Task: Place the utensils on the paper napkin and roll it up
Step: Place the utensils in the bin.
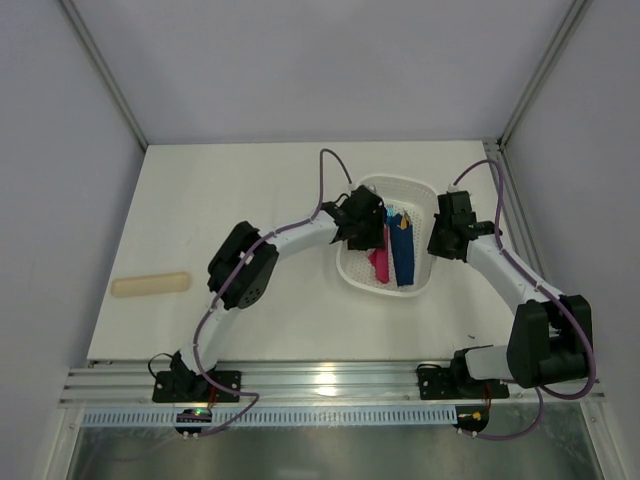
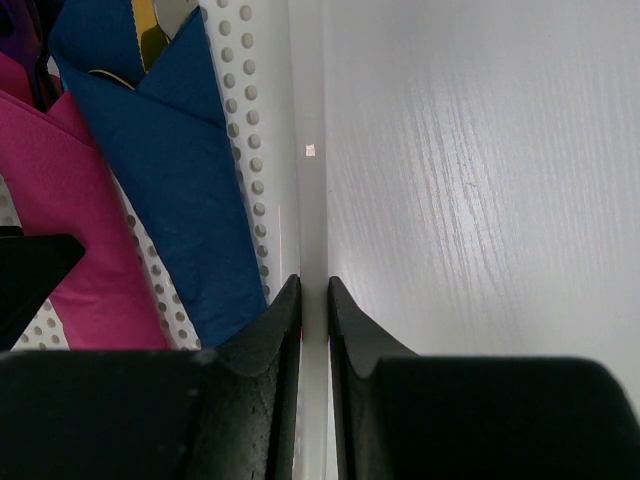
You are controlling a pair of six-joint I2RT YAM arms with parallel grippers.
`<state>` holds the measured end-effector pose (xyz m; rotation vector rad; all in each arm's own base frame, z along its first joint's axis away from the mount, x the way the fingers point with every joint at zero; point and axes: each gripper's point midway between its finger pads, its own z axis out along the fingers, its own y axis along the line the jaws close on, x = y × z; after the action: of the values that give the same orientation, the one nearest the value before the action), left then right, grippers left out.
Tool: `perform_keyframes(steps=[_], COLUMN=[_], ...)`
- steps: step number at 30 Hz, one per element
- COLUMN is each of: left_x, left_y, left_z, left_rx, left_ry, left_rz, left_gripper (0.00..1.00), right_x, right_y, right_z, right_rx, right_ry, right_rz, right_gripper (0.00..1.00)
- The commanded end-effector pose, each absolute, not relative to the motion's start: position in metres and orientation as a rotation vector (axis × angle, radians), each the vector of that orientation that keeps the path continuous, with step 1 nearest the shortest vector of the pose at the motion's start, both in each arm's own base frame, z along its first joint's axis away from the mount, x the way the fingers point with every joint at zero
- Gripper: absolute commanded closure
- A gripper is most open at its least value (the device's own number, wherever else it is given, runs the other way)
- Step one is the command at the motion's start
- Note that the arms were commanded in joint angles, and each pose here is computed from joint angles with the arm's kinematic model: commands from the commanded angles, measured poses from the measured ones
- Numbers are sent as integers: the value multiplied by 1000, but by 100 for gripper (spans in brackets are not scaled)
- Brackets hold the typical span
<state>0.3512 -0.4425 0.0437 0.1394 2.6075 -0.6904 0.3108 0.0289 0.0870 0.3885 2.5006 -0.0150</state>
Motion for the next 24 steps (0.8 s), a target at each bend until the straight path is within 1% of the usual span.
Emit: perform_keyframes(steps=[1, 3, 6, 8, 11, 13, 14, 17, 21, 24], left_x=[360, 358, 359, 354, 350, 343, 342, 341, 346, 347], left_y=[-434, -433, -437, -441, -451, -462, -467, -475, -472, -470], left_z=[92, 101, 121, 125, 132, 131, 133, 124, 104, 93], left_rx=[165, 175, 202, 229, 254, 290, 293, 303, 311, 317], left_ry=[2480, 2460, 2387, 2378, 2365, 2375, 2376, 2402, 2437, 2454], left_rz=[-630, -629, -672, -699, -774, -852, -877, -904, -834, -807], left_gripper=[45, 45, 47, 50, 56, 63, 72, 87, 92, 92], right_x=[320, 319, 320, 320, 320, 320, 320, 319, 319, 319], right_y=[24, 24, 24, 24, 24, 24, 25, 25, 26, 25], right_z=[89, 88, 90, 91, 91, 91, 90, 90, 91, 91], right_rx=[398, 397, 397, 396, 397, 395, 394, 390, 389, 390], right_ry=[2468, 2470, 2469, 2467, 2466, 2467, 2469, 2472, 2469, 2468], right_rz=[-44, -42, -42, -44, -39, -40, -37, -35, -32, -36], right_gripper=[96, 96, 96, 96, 96, 96, 96, 96, 96, 96])
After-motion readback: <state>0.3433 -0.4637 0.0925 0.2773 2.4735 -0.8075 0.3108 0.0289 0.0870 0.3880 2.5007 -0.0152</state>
